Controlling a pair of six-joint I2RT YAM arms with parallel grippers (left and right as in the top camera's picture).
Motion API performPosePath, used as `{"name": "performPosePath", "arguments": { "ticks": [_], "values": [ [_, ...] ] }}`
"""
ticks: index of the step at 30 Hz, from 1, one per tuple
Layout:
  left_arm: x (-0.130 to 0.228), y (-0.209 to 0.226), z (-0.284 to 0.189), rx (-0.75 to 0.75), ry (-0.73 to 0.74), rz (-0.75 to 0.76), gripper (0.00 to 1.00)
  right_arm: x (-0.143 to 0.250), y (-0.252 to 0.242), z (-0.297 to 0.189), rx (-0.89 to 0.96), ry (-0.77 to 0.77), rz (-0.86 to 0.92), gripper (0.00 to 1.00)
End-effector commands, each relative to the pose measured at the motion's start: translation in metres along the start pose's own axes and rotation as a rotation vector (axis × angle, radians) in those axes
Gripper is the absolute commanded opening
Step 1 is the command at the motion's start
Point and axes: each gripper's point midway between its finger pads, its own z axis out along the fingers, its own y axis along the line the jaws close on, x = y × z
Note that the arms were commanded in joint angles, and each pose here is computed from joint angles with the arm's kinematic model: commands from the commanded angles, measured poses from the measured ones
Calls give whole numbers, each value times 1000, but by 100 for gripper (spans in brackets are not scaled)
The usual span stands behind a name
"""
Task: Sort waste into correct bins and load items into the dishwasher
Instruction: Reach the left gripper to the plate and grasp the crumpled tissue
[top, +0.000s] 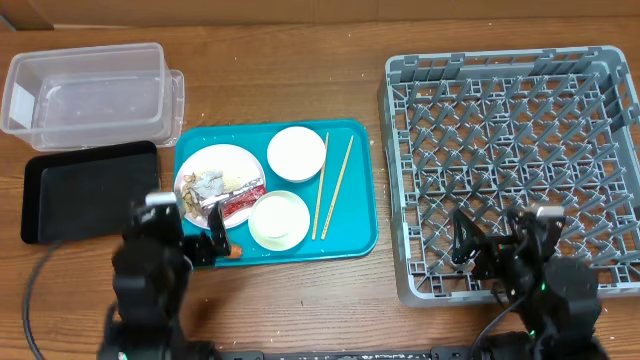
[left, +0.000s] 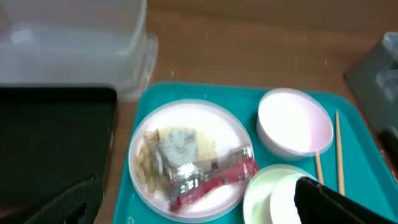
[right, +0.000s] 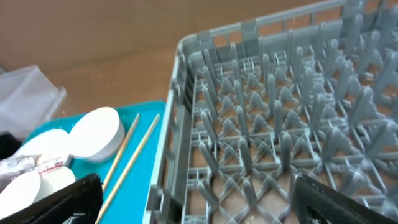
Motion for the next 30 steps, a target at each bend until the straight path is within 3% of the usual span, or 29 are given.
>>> {"name": "performPosePath", "arguments": {
  "ticks": [1,8,14,22,30],
  "values": [
    [-25,-9,-3,26,102,15,100,-16,3,-2,32,81,13,100],
    [-35,-9,2,-14,367,11,100,-10,-3,13,121,331,24,100],
    [-15,-17,21,28,500,-16,100,9,-10,31,155,450,33,100],
    [-5,-2,55,-70,557,-127,100,13,-14,35,178,474,32,100],
    [26,30,102,-181,678,-287,100,14,-14,34,179,478,32,100]
  ]
}}
